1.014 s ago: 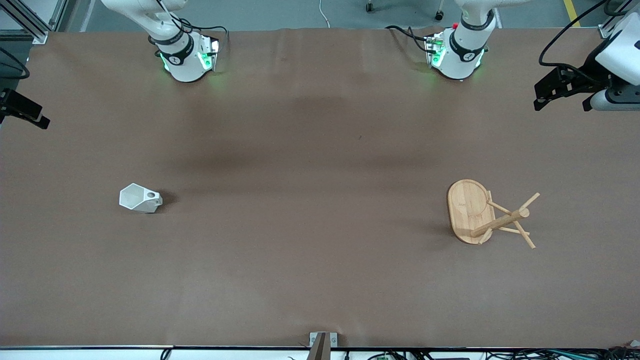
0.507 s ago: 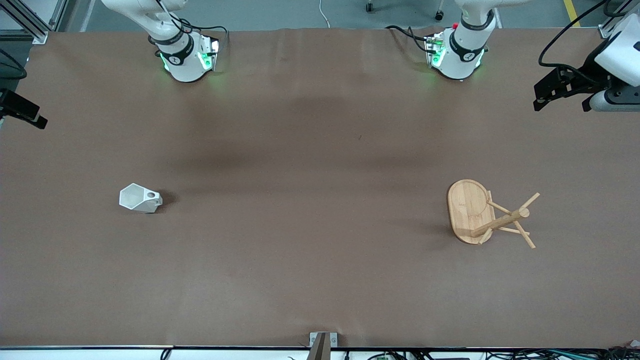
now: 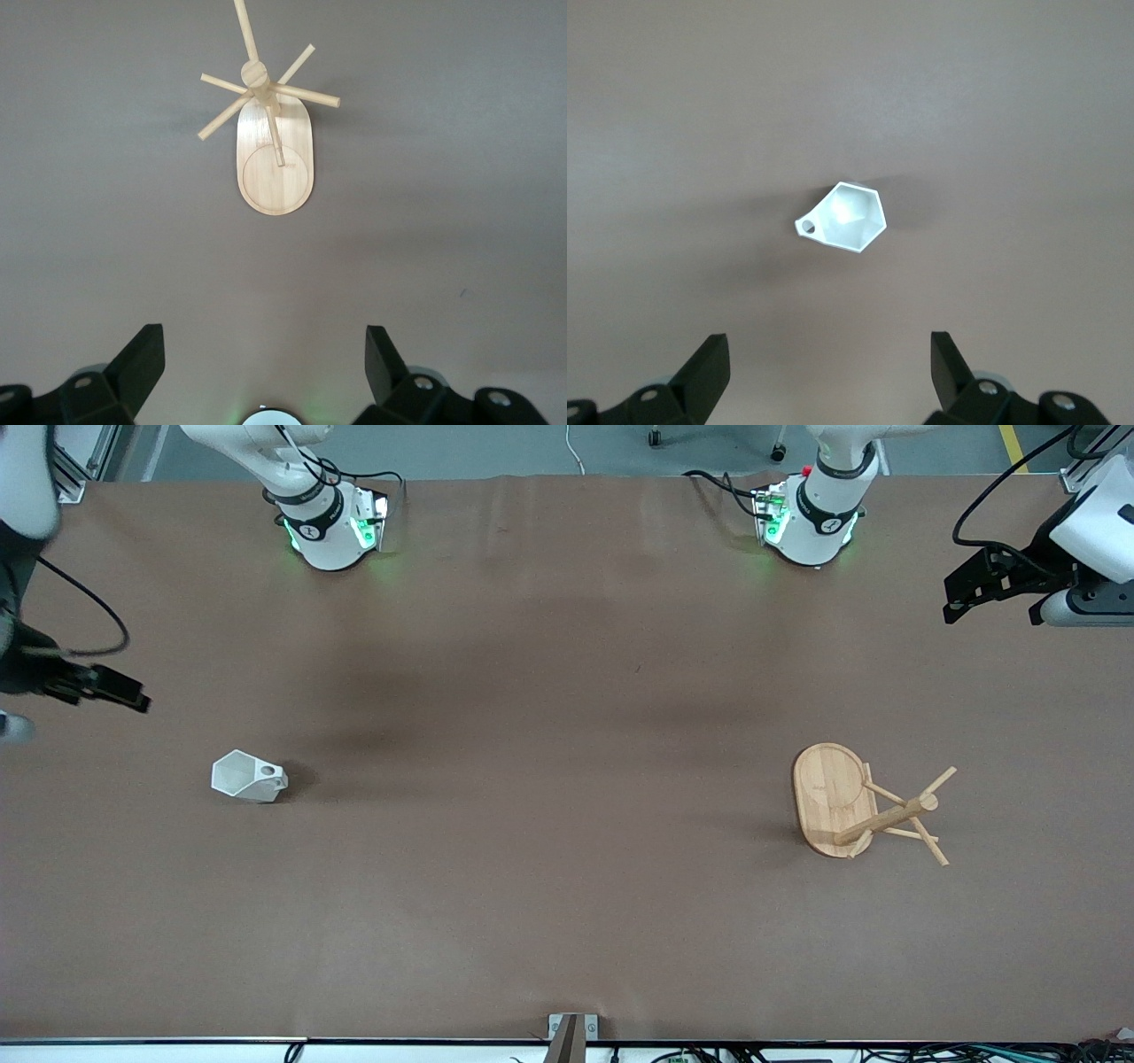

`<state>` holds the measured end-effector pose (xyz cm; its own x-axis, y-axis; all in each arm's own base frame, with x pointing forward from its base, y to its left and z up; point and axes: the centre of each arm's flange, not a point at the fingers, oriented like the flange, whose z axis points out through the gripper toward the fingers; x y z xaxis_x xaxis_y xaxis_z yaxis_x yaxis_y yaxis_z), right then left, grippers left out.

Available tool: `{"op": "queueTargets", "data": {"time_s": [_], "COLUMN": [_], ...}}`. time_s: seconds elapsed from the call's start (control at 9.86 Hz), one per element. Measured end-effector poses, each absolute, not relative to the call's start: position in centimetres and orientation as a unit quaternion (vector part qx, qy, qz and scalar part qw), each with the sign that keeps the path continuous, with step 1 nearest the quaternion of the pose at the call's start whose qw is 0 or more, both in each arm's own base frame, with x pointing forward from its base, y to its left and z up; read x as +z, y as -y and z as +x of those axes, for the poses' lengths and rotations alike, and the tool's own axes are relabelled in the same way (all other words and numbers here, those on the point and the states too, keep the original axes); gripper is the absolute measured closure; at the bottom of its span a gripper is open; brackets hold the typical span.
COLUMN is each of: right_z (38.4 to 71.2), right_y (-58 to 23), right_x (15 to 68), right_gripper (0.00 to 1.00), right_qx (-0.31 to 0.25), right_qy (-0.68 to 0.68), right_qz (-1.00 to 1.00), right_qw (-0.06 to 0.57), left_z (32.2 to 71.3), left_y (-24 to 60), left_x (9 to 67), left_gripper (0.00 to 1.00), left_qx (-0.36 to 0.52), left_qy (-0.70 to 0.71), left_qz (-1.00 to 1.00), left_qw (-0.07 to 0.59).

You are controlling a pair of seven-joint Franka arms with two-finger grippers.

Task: Hang cup on rack
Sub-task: 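Reach the right gripper to the white hexagonal cup and grasp it, then lift the cup with the right gripper while the left gripper reaches over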

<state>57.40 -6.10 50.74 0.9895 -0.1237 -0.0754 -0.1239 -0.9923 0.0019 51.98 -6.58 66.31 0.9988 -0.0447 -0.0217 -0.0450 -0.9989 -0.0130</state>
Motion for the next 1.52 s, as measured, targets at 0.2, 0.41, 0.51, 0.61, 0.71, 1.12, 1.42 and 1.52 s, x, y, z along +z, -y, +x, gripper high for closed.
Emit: {"op": "queueTargets", "data": {"time_s": [0.2, 0.41, 0.51, 0.61, 0.71, 1.12, 1.42, 1.52], "right_z": [58.8, 59.5, 59.1, 58.4, 57.7, 56.5, 56.1, 56.1], "right_y": [6.7, 8.8, 9.5, 9.5, 9.3, 9.2, 9.3, 9.4], "right_x": [44.8, 39.5, 36.5, 33.5, 31.0, 25.4, 24.4, 24.0], "right_gripper": [0.00, 0.00, 0.00, 0.00, 0.00, 0.05, 0.43, 0.61], "right_qx": [0.054, 0.031, 0.006, -0.014, -0.023, -0.019, -0.019, -0.018], "right_qy": [-0.052, -0.028, -0.023, -0.021, -0.018, 0.031, 0.043, 0.042], "right_qz": [-0.997, -0.999, -1.000, -1.000, -0.999, -0.999, -0.999, -0.999], "right_qw": [-0.004, -0.008, -0.012, -0.015, -0.018, -0.022, -0.023, -0.023], "left_z": [52.0, 52.0, 52.0, 52.0, 52.0, 52.0, 52.0, 52.0], "left_y": [6.5, 6.5, 6.5, 6.5, 6.5, 6.6, 6.7, 6.8], "left_x": [66.3, 66.3, 66.3, 66.3, 66.3, 66.3, 66.3, 66.3], "left_gripper": [0.00, 0.00, 0.00, 0.00, 0.00, 0.00, 0.00, 0.00], "left_qx": [0.011, 0.011, 0.011, 0.011, 0.011, 0.011, 0.011, 0.011], "left_qy": [-0.024, -0.023, -0.023, -0.023, -0.023, -0.024, -0.025, -0.026], "left_qz": [-1.000, -1.000, -1.000, -1.000, -1.000, -1.000, -1.000, -1.000], "left_qw": [0.007, 0.007, 0.007, 0.007, 0.007, 0.007, 0.007, 0.007]}}
